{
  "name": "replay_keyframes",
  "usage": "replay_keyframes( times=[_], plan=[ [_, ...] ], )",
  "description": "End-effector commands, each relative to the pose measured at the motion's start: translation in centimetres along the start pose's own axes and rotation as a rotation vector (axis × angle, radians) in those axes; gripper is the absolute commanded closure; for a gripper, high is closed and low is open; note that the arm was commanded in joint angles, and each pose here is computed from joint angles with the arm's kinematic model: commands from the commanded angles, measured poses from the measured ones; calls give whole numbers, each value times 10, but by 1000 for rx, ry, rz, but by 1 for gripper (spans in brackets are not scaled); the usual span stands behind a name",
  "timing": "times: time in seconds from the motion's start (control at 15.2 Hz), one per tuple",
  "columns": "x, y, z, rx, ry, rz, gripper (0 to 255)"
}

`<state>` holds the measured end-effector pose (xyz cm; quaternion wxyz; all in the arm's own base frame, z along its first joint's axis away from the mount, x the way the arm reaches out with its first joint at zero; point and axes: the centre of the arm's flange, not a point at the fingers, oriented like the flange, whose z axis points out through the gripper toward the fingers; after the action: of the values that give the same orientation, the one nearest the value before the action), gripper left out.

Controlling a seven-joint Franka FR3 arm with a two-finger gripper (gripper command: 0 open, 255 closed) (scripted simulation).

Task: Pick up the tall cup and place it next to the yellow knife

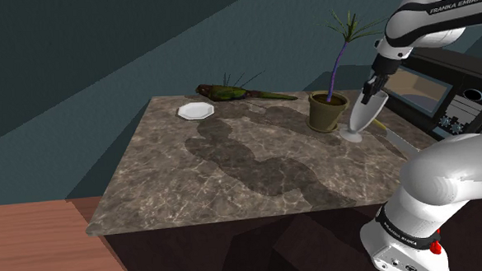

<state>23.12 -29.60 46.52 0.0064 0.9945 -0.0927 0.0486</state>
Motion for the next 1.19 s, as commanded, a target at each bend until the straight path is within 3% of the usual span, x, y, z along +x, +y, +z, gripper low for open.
replay_keyframes(
  times=[0.0,0.46,0.99,1.06,1.12],
  plan=[
    [0,0,11,-1,1,0,255],
    [-4,0,49,-1,1,0,255],
    [-4,0,49,-1,1,0,255],
    [-3,0,49,-1,1,0,0],
    [-3,0,49,-1,1,0,0]
  ],
)
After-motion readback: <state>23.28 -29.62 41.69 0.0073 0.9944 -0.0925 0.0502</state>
